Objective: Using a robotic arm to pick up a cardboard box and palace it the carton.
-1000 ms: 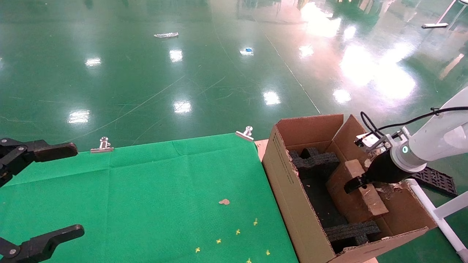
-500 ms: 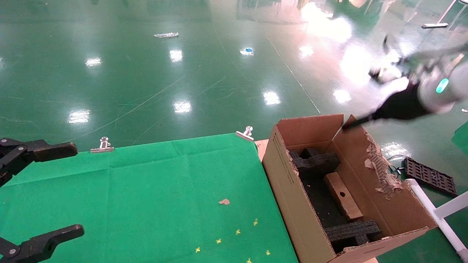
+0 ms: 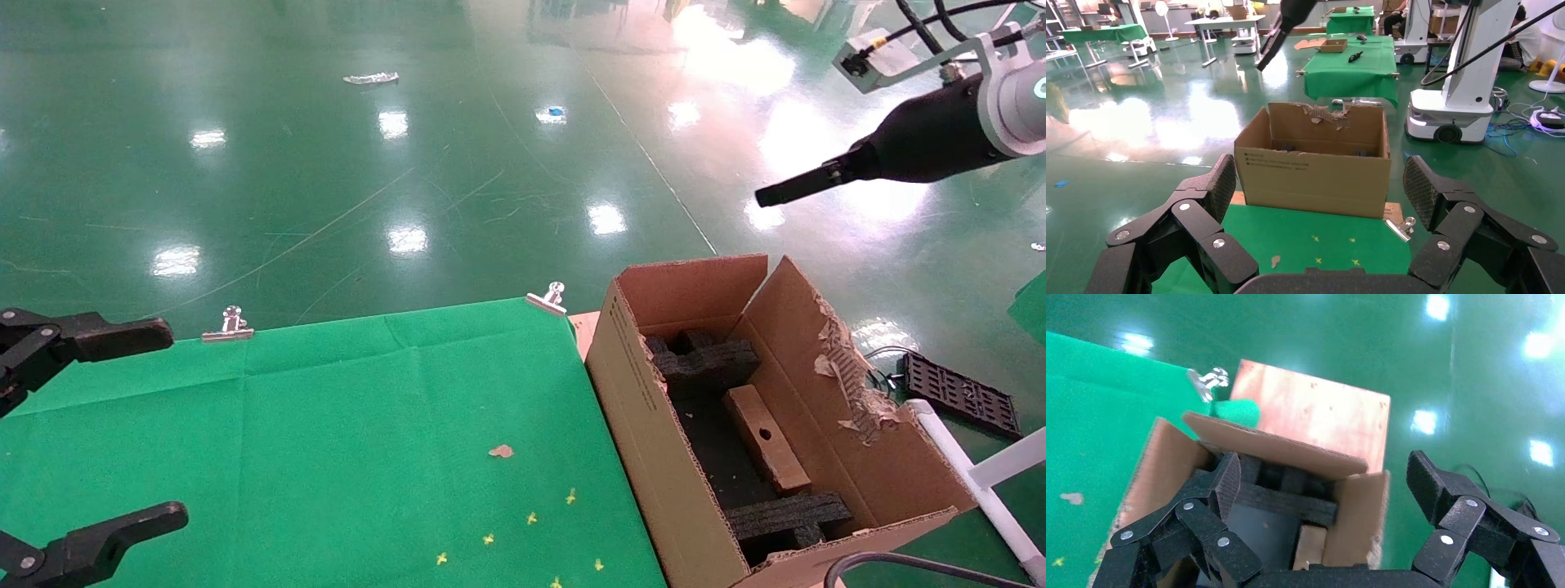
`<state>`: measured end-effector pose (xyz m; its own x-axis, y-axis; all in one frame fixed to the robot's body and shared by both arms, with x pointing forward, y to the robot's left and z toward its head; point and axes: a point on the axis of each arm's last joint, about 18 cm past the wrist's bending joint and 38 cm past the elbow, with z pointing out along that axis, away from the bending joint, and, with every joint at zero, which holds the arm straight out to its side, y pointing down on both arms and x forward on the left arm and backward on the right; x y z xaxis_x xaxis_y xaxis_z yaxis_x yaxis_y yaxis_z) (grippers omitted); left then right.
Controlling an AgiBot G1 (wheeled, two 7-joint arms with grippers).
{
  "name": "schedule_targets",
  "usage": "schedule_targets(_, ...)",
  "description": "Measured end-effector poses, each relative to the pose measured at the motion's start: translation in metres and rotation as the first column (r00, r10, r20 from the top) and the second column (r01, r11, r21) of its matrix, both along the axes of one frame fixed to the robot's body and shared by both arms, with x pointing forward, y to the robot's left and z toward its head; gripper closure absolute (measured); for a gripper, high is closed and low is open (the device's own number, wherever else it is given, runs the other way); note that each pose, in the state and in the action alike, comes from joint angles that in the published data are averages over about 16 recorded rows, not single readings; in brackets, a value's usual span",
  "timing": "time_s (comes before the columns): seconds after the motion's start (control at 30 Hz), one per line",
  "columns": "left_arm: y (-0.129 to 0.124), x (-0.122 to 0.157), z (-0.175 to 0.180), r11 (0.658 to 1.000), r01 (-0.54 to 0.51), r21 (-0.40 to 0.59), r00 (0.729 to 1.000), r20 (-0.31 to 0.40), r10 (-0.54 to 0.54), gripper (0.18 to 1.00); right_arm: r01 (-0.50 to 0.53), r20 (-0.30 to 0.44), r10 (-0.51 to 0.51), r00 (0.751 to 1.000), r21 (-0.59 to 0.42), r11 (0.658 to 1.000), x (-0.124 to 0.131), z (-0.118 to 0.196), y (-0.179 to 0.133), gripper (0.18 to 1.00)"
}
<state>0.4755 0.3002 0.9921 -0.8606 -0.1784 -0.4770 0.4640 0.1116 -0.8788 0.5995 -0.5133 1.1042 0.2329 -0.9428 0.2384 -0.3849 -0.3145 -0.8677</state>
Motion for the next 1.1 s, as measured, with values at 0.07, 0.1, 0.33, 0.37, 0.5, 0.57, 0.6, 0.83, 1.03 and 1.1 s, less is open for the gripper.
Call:
schedule_targets(0.07, 0.0, 0.0, 0.0, 1.0, 0.0, 0.0, 1.0, 0.0, 0.0, 0.184, -0.043, 0.002, 0.043, 0.999, 0.005, 0.999, 0.004, -0.005, 0.01, 0.178)
schedule_targets(0.1, 0.0, 0.0, 0.0, 1.0, 0.0, 0.0, 1.0, 0.0, 0.0, 0.184, -0.067, 0.001, 0.067, 0.998, 0.008, 0.998, 0.007, -0.009, 0.015, 0.178)
schedule_targets(0.33, 0.0, 0.0, 0.0, 1.0, 0.0, 0.0, 1.0, 0.0, 0.0, 0.184, -0.262, 0.012, 0.261, 0.965, 0.034, 0.965, 0.021, -0.036, 0.06, 0.178)
schedule_targets(0.37, 0.0, 0.0, 0.0, 1.0, 0.0, 0.0, 1.0, 0.0, 0.0, 0.184, -0.29, 0.015, 0.289, 0.957, 0.038, 0.956, 0.022, -0.04, 0.067, 0.178)
schedule_targets(0.5, 0.0, 0.0, 0.0, 1.0, 0.0, 0.0, 1.0, 0.0, 0.0, 0.184, -0.397, 0.035, 0.395, 0.918, 0.053, 0.916, 0.024, -0.054, 0.092, 0.178)
schedule_targets(0.57, 0.0, 0.0, 0.0, 1.0, 0.0, 0.0, 1.0, 0.0, 0.0, 0.184, -0.446, 0.047, 0.444, 0.895, 0.06, 0.893, 0.023, -0.06, 0.103, 0.178)
schedule_targets(0.6, 0.0, 0.0, 0.0, 1.0, 0.0, 0.0, 1.0, 0.0, 0.0, 0.184, -0.47, 0.055, 0.467, 0.882, 0.062, 0.88, 0.022, -0.063, 0.109, 0.178)
schedule_targets(0.83, 0.0, 0.0, 0.0, 1.0, 0.0, 0.0, 1.0, 0.0, 0.0, 0.184, -0.62, 0.116, 0.61, 0.784, 0.073, 0.782, 0.012, -0.081, 0.144, 0.178)
schedule_targets(1.03, 0.0, 0.0, 0.0, 1.0, 0.0, 0.0, 1.0, 0.0, 0.0, 0.184, -0.722, 0.18, 0.704, 0.687, 0.066, 0.688, -0.004, -0.091, 0.167, 0.178)
schedule_targets(1.1, 0.0, 0.0, 0.0, 1.0, 0.0, 0.0, 1.0, 0.0, 0.0, 0.184, -0.751, 0.202, 0.729, 0.654, 0.06, 0.657, -0.01, -0.094, 0.173, 0.178)
